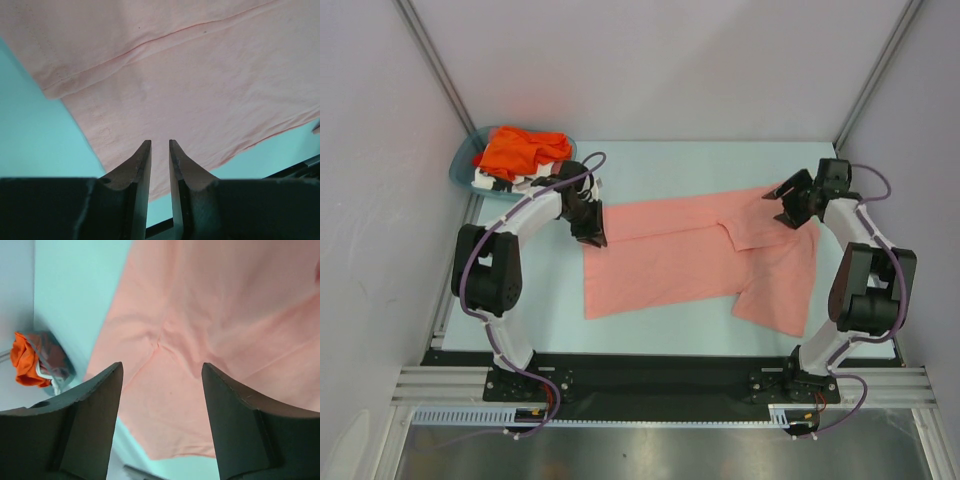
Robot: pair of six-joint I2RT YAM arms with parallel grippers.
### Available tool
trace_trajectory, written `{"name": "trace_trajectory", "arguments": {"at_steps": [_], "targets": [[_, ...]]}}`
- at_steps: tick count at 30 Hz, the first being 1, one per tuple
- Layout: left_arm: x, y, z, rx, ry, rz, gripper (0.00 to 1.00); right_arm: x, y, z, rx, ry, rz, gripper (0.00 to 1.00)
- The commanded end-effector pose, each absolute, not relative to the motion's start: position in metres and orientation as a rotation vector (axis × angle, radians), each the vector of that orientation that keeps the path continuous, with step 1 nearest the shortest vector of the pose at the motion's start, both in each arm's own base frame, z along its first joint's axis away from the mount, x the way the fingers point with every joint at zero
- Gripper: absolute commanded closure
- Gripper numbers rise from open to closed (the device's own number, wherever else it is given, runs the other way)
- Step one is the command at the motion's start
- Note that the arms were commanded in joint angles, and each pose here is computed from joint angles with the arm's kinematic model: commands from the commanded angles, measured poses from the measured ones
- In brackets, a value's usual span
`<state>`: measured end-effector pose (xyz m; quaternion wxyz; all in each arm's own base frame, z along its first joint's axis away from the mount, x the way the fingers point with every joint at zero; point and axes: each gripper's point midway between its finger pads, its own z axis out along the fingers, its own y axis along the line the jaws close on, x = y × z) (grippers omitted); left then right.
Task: Fold and stack the t-shirts
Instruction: Fold the tshirt
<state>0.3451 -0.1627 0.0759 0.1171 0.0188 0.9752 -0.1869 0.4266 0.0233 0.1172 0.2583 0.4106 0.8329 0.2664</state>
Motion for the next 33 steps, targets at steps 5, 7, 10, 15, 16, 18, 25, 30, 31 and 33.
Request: {"name": "trace_trajectory", "arguments": {"at_steps": [5, 7, 10, 15, 16, 18, 25, 30, 31, 33], "targets": [[0.376, -0.170, 0.095, 0.088, 2.766, -0.574, 0.75, 0.487, -0.052, 0.133, 0.912, 2.125, 0.504, 0.29], [0.385, -0.168, 0.096, 0.082, 2.752, -0.547, 0.74, 0.511, -0.065, 0.141, 0.879, 2.092, 0.489, 0.22], [0.395, -0.165, 0.090, 0.063, 2.757, -0.524, 0.75, 0.542, -0.080, 0.130, 0.794, 2.131, 0.428, 0.18], [0.401, -0.165, 0.083, 0.033, 2.759, -0.525, 0.75, 0.579, -0.084, 0.110, 0.745, 2.145, 0.455, 0.30], [0.402, -0.165, 0.081, 0.030, 2.761, -0.523, 0.75, 0.581, -0.087, 0.096, 0.769, 2.163, 0.444, 0.35], [0.405, -0.165, 0.079, 0.027, 2.764, -0.519, 0.75, 0.590, -0.091, 0.094, 0.778, 2.150, 0.432, 0.37], [0.417, -0.164, 0.070, 0.002, 2.769, -0.479, 0.75, 0.603, -0.091, 0.067, 0.766, 2.174, 0.450, 0.38], [0.431, -0.162, 0.052, -0.034, 2.784, -0.433, 0.75, 0.609, -0.092, 0.049, 0.794, 2.182, 0.467, 0.44], [0.435, -0.163, 0.050, -0.043, 2.778, -0.430, 0.74, 0.610, -0.091, 0.048, 0.806, 2.174, 0.473, 0.48], [0.443, -0.163, 0.040, -0.075, 2.781, -0.416, 0.74, 0.616, -0.094, 0.045, 0.810, 2.151, 0.479, 0.60]]}}
